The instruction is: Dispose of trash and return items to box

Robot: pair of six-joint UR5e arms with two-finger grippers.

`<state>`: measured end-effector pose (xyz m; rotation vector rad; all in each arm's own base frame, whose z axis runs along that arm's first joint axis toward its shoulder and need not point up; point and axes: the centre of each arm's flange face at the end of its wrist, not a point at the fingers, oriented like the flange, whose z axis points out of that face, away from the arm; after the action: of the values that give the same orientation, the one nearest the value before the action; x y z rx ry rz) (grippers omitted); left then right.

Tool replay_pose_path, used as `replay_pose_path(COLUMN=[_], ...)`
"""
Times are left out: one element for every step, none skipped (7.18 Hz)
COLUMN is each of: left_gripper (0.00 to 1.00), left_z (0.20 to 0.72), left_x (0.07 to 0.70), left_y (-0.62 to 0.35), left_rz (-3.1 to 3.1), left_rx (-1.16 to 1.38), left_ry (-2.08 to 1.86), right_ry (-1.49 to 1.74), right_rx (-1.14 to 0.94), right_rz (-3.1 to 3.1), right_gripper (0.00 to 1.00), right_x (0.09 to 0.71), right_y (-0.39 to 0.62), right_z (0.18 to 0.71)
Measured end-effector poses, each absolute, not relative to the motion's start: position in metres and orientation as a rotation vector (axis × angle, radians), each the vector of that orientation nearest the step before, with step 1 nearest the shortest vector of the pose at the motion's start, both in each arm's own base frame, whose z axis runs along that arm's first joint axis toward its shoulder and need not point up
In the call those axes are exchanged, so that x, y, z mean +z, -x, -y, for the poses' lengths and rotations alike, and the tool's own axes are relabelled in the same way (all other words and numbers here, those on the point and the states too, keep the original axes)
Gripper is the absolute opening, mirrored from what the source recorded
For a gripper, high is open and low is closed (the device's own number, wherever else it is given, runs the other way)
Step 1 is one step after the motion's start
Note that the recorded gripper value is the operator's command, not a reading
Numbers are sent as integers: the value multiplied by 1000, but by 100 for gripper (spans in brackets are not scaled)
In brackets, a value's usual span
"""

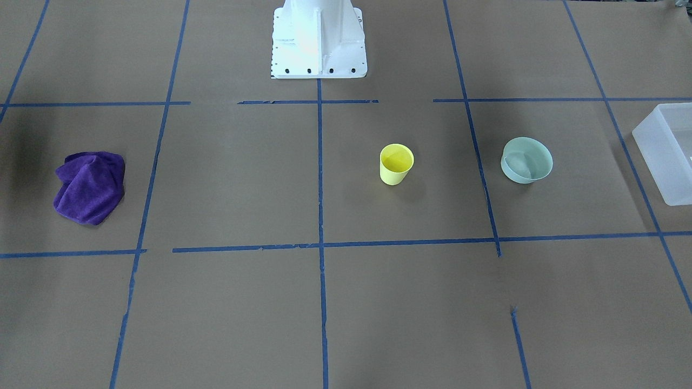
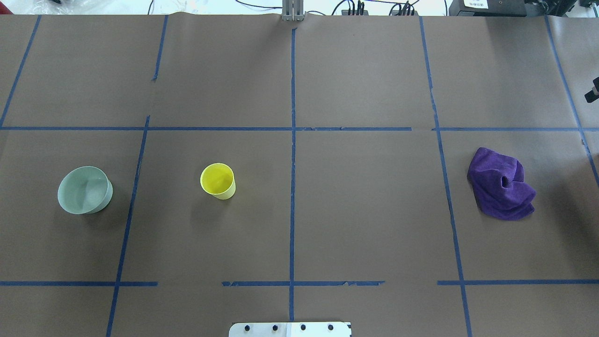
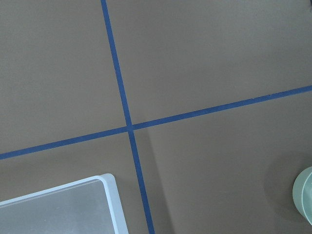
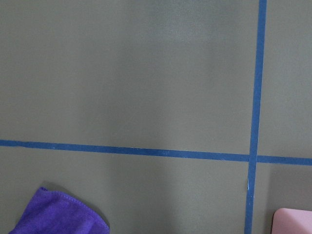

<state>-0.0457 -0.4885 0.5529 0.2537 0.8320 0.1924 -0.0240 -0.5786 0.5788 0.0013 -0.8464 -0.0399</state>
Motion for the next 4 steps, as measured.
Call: replay_pose_path(left_gripper=[100, 100, 100, 100], left_z=[491, 490, 483, 471], left_x=[540, 513, 475, 439], left_y=[26, -11, -64, -117], left_rz=[-872, -911, -949, -997], left_rx=[216, 214, 200, 169], left_ry=[-268, -255, -234, -210], right_ry=[2, 2, -2, -4], right_rx=[-44, -51, -55, -58], right_rz=[847, 849, 851, 852], right_gripper=[100, 100, 100, 100], right_x=[578, 576, 574, 572], right_y=[28, 31, 33, 34], right_z=[579, 579, 579, 579])
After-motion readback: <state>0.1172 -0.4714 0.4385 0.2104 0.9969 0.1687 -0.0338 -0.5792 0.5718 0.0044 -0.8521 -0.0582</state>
